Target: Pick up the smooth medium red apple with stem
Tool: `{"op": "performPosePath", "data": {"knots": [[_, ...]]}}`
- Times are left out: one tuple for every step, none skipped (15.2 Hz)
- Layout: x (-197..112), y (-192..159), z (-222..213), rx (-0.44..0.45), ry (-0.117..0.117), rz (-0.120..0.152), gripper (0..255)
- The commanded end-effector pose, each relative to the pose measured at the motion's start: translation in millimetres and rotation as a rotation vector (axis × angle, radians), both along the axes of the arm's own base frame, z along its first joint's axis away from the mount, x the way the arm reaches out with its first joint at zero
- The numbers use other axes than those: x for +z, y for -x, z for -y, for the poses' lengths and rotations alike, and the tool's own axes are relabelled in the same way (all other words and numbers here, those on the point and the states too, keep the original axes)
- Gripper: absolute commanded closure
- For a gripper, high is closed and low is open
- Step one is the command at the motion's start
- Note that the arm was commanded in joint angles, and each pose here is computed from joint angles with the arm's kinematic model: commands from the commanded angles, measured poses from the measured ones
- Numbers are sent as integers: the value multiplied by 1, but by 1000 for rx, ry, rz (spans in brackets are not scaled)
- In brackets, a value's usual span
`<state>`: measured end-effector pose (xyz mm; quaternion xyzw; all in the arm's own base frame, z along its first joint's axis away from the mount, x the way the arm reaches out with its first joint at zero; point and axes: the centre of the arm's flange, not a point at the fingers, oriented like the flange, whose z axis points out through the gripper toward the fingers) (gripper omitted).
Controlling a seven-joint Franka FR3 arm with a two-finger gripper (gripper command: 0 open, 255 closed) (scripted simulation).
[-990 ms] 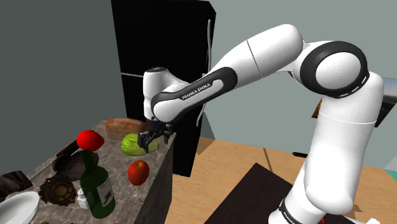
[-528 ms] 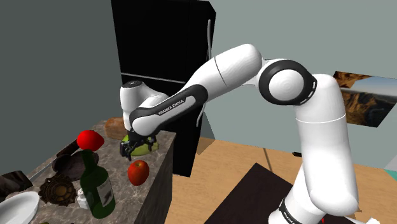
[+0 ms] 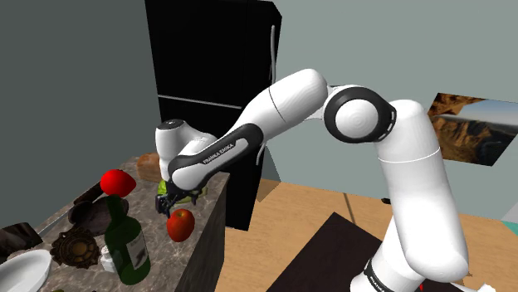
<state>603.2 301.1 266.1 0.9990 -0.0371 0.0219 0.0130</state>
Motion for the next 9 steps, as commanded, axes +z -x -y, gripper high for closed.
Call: {"op": "performPosePath", "data": {"knots": [[-5,0,-1,0,0,0,0],[-4,1,-1,0,0,0,255],[-4,0,-1,0,0,0,255],[-4,0,-1,0,0,0,255],[-4,0,-1,0,0,0,255],[-4,0,-1,0,0,0,255],[-4,0,-1,0,0,0,255],[-4,0,-1,0,0,0,255],[-4,0,-1,0,0,0,255]]}}
